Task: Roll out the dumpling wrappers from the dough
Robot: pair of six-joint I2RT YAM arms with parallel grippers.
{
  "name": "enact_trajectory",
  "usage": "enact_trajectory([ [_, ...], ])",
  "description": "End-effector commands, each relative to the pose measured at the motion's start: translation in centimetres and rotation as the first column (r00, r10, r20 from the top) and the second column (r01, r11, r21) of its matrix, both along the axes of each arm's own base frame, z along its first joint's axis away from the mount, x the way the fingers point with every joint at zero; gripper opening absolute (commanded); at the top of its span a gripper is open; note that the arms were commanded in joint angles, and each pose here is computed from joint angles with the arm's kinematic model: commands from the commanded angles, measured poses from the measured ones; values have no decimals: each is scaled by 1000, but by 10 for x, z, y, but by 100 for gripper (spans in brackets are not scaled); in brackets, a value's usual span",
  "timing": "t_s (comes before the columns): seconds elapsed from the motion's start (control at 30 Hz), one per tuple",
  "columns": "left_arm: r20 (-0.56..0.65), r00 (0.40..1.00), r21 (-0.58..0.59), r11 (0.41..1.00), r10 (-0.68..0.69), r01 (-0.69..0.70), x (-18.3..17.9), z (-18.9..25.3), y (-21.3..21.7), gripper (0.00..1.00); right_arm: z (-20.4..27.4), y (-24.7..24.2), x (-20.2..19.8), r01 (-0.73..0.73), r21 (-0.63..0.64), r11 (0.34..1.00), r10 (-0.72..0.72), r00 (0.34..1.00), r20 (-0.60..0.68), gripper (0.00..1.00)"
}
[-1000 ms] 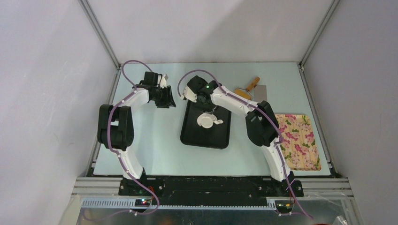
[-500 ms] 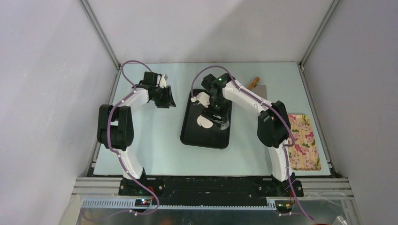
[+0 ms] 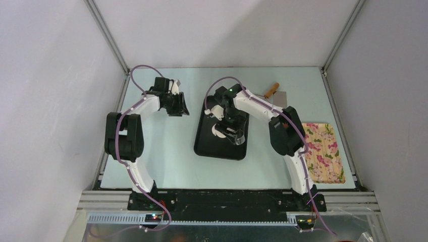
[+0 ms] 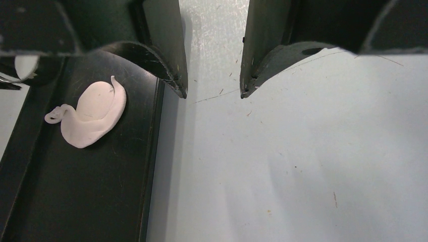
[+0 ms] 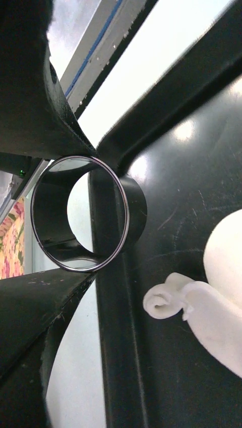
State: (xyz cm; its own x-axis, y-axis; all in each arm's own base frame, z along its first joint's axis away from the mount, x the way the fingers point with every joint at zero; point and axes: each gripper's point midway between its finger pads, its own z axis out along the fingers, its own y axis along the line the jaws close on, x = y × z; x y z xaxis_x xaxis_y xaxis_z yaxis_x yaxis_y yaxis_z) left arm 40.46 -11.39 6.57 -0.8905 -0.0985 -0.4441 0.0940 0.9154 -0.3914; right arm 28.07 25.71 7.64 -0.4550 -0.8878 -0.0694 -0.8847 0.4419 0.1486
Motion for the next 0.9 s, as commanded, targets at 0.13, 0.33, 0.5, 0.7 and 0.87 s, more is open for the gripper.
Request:
enact_trajectory([
  [0.13,39,999,-19,1000,6,-5,0,16,0,48,-17,1,19,42,-59,997,-39,998,55,0],
  [0.33,31,1000,-24,1000,7,-6,0,14,0,48,-20,2,43,71,-73,995,-57,982,180,0],
  [0.5,21,1000,-33,999,11,-10,0,10,-4,48,-14,8,63,95,-38,995,-79,952,297,0],
  [0.7,-15,1000,-60,998,-22,21,0,-1,-26,55,-18,7,65,109,-25,994,-95,940,329,0],
  [0.87,-23,997,-52,996,-67,66,2,-8,-47,56,-20,6,65,132,6,991,-127,936,329,0],
])
